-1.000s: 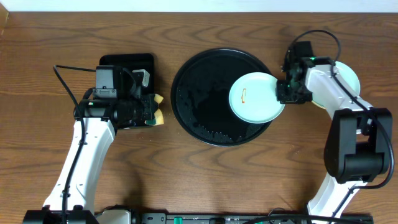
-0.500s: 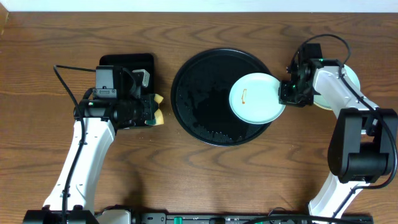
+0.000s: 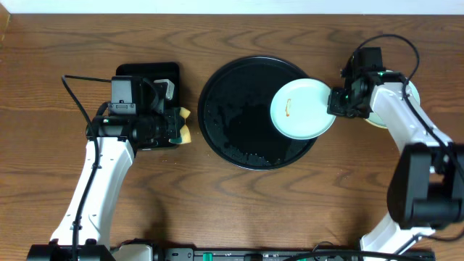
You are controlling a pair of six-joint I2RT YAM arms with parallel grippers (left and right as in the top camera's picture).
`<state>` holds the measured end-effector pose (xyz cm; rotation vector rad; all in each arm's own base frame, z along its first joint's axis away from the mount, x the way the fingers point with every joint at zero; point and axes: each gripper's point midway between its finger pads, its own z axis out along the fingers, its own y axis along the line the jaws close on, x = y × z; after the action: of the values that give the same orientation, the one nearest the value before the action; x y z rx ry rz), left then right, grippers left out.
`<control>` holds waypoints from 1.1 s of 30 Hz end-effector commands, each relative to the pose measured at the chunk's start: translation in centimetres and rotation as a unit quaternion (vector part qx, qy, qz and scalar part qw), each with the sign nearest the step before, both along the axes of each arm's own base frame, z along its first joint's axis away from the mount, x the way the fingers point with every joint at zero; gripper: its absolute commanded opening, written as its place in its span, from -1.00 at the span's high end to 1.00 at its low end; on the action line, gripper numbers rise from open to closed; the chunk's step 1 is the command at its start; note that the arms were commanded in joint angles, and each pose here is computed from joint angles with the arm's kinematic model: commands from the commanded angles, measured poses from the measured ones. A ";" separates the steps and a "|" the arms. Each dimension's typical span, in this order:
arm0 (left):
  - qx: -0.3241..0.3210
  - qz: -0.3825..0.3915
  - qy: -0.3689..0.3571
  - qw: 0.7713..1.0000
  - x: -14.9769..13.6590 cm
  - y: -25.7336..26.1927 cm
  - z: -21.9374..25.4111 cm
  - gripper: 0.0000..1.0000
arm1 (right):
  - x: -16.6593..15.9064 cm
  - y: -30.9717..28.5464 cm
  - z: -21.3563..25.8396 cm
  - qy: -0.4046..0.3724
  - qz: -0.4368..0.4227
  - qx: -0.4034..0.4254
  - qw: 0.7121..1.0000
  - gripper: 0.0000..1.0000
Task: Clean dirty plates on tray and stack at the side
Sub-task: 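Grip the second plate rim and drag it toward the tray's right side, then move the left gripper with the sponge over the second plate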
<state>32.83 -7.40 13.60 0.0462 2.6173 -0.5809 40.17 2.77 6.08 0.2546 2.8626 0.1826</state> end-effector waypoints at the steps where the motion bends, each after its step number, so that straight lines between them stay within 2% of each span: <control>1: -0.001 -0.008 -0.007 1.000 0.1 -0.1 0.2 0.85 | -0.1 0.4 3.8 -0.047 0.011 -0.055 0.997 0.98; 7: -0.001 -0.008 -0.045 0.999 1.6 -0.1 1.1 0.85 | -0.9 2.3 5.2 -0.069 0.043 -0.190 0.978 0.97; 10: -0.002 -0.008 -0.076 0.997 2.8 -0.2 1.9 0.85 | -1.1 2.6 5.9 -0.085 0.025 -0.240 0.967 0.98; 16: -0.015 -0.034 -0.107 0.994 3.5 -2.6 3.0 0.85 | -1.0 5.0 5.4 -0.085 0.068 -0.191 0.976 0.98; 20: -0.024 -0.092 -0.170 0.981 4.1 -7.4 5.0 0.85 | -1.5 6.2 4.9 -0.073 0.075 -0.151 0.983 0.98; 24: -0.025 -0.079 -0.203 0.976 5.0 -9.3 6.3 0.85 | -2.4 6.7 4.3 -0.046 0.034 -0.096 0.994 0.98; 27: -0.034 -0.106 -0.222 0.969 4.9 -11.9 6.7 0.85 | -2.9 6.6 4.0 -0.027 0.018 -0.069 0.997 0.98; 33: -0.042 -0.147 -0.215 0.964 5.1 -15.9 4.1 0.85 | -3.3 5.5 2.3 -0.013 0.003 -0.053 0.998 0.98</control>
<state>37.55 -22.01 19.60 0.4764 2.1407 -0.6892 37.37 8.57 9.53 0.1608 2.8156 -0.0111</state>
